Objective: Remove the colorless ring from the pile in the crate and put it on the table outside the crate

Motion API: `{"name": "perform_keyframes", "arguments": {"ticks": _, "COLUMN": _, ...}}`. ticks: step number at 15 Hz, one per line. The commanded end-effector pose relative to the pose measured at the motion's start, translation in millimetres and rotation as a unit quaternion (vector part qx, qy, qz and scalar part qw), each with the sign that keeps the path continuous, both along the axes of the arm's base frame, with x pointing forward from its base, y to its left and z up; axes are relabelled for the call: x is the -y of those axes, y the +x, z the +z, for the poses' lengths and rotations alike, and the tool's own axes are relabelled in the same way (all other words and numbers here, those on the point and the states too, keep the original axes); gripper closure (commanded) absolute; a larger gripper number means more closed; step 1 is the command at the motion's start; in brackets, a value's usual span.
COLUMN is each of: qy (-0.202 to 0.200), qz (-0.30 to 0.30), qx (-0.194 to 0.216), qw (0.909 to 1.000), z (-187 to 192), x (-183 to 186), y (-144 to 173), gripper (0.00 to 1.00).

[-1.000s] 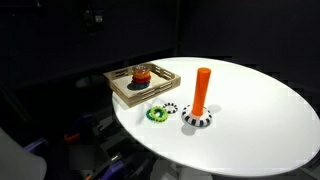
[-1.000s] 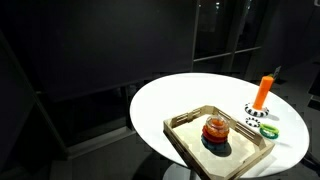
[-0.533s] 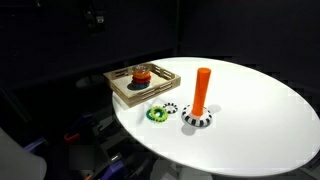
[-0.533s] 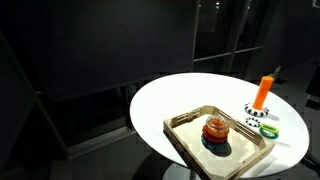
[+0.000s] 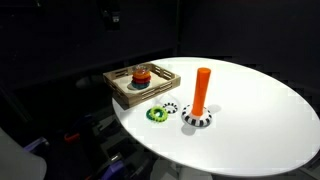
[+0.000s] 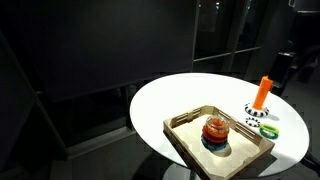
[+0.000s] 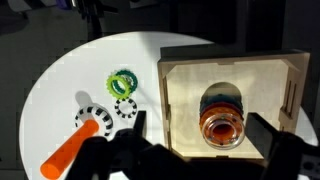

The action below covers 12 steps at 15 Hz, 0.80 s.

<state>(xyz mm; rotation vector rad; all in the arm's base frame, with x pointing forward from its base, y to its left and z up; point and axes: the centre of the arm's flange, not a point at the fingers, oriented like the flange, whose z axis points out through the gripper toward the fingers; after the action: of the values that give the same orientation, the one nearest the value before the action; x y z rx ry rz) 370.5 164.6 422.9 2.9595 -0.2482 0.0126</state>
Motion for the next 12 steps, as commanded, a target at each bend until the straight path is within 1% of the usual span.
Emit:
{"name": "perform_keyframes", "arguments": {"ticks": 1, "qy": 0.018, "qz": -0.007, "qx": 0.02, "qw": 0.9996, "z": -4.5, "x": -14.9, "y": 39.2, "gripper": 0.0}}
{"name": "perform_keyframes", "arguments": {"ticks": 4, "qy": 0.057, "qz": 0.023, "qx": 0.04, "qw": 0.9973, "z": -15.9, "x": -19.1, "y": 59.4, "gripper": 0.0}}
{"name": "perform_keyframes", "arguments": {"ticks": 6, "qy": 0.08, "qz": 0.038, "qx": 0.039, "qw": 0.9953, "z": -23.5, "x": -19.1, "y": 71.6, "gripper": 0.0}}
{"name": "perform_keyframes", "arguments": {"ticks": 7, "qy": 0.083, "qz": 0.044, "qx": 0.036, "qw": 0.9949, "z": -27.1, "x": -18.8, "y": 76.3, "gripper": 0.0}}
{"name": "perform_keyframes", "arguments": {"ticks": 8, "qy": 0.076, "qz": 0.047, "qx": 0.029, "qw": 0.9956, "z": -28.2, "x": -18.0, "y": 79.9, "gripper": 0.0}}
{"name": "perform_keyframes", "arguments": {"ticks": 9, "qy": 0.065, "qz": 0.046, "qx": 0.031, "qw": 0.9963, "z": -25.6, "x": -16.4, "y": 80.7, "gripper": 0.0}}
{"name": "perform_keyframes", "arguments": {"ticks": 10, "qy": 0.067, "qz": 0.036, "qx": 0.034, "qw": 0.9965, "z": -33.5, "x": -15.4, "y": 67.6, "gripper": 0.0}}
{"name": "perform_keyframes", "arguments": {"ticks": 12, "qy": 0.069, "qz": 0.036, "qx": 0.033, "qw": 0.9965, "z": -34.3, "x": -14.4, "y": 73.3, "gripper": 0.0}}
